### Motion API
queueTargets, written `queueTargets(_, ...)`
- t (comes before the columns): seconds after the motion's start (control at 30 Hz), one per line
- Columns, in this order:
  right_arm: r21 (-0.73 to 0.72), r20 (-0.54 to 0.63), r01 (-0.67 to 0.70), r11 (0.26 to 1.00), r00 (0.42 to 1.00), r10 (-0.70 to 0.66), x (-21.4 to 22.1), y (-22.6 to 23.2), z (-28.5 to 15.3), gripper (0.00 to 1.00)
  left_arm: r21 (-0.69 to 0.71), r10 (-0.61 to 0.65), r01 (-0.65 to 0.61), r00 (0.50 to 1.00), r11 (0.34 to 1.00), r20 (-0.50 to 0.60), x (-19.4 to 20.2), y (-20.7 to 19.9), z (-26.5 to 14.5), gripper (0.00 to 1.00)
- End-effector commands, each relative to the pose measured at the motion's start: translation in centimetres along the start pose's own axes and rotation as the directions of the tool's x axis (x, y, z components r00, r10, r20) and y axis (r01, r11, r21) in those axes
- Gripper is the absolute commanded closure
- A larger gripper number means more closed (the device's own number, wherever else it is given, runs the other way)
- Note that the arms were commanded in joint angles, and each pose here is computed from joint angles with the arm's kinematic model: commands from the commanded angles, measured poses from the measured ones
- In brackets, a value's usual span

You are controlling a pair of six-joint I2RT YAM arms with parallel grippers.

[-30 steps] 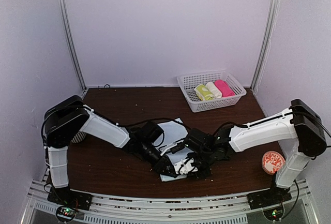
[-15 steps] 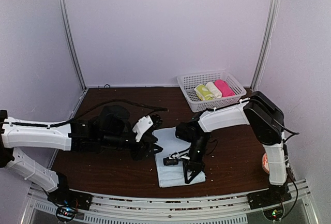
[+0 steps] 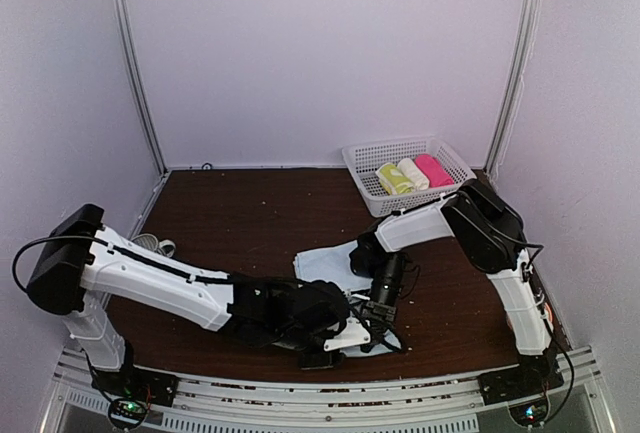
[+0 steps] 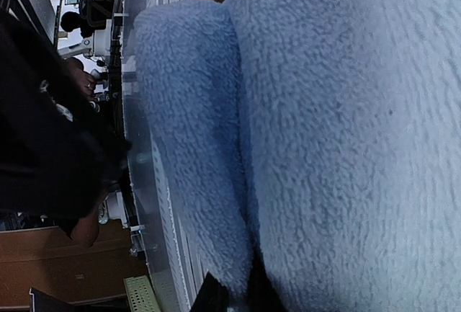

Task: Roll the towels
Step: Roll the towel at the center of the board.

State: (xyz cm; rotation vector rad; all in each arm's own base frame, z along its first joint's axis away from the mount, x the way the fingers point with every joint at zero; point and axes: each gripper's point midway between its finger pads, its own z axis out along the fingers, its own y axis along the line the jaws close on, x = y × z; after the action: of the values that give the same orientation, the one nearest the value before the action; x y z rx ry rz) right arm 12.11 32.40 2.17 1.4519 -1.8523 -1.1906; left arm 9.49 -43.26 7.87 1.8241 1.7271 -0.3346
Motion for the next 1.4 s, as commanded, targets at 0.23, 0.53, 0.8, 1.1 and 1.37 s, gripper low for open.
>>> queueTargets(0.23, 0.05, -0.054, -0.006, 0.999, 0.999, 0.008, 1.2, -2.0, 0.6, 0.96, -0.03, 0.097, -0.101, 0.989, 0.994, -0.11, 1.4, 0.2, 4.4, 0.7)
queueTargets(0.53, 0.079, -0.021, 0.147, 0.986, 0.989, -0.146, 0.2, 1.8, -1.8, 0.73, 0.109, 0.045, -0.038, 0.997, 0.993, -0.065, 1.4, -2.4, 4.7, 0.99)
queueTargets(0.8, 0.436, 0.177, 0.218, 0.873, 0.931, -0.321, -4.5, 6.8, -14.7, 0.61, 0.314, -0.154, 0.159, 0.987, 0.936, -0.04, 2.2, -3.0, 4.4, 1.0)
queueTargets(1.1, 0.715, 0.448, 0.139, 0.685, 0.661, -0.602, -4.9, 16.4, -25.8, 0.67, 0.645, -0.546, 0.48, 0.83, 0.594, -0.115, 2.6, -0.8, 4.6, 1.0)
queueTargets(1.37, 0.786, 0.101, 0.394, 0.477, 0.679, -0.727, -1.1, 15.9, -14.6, 0.72, 0.697, -0.619, 0.581, 0.745, 0.419, -0.249, 4.3, -1.1, 5.9, 1.0)
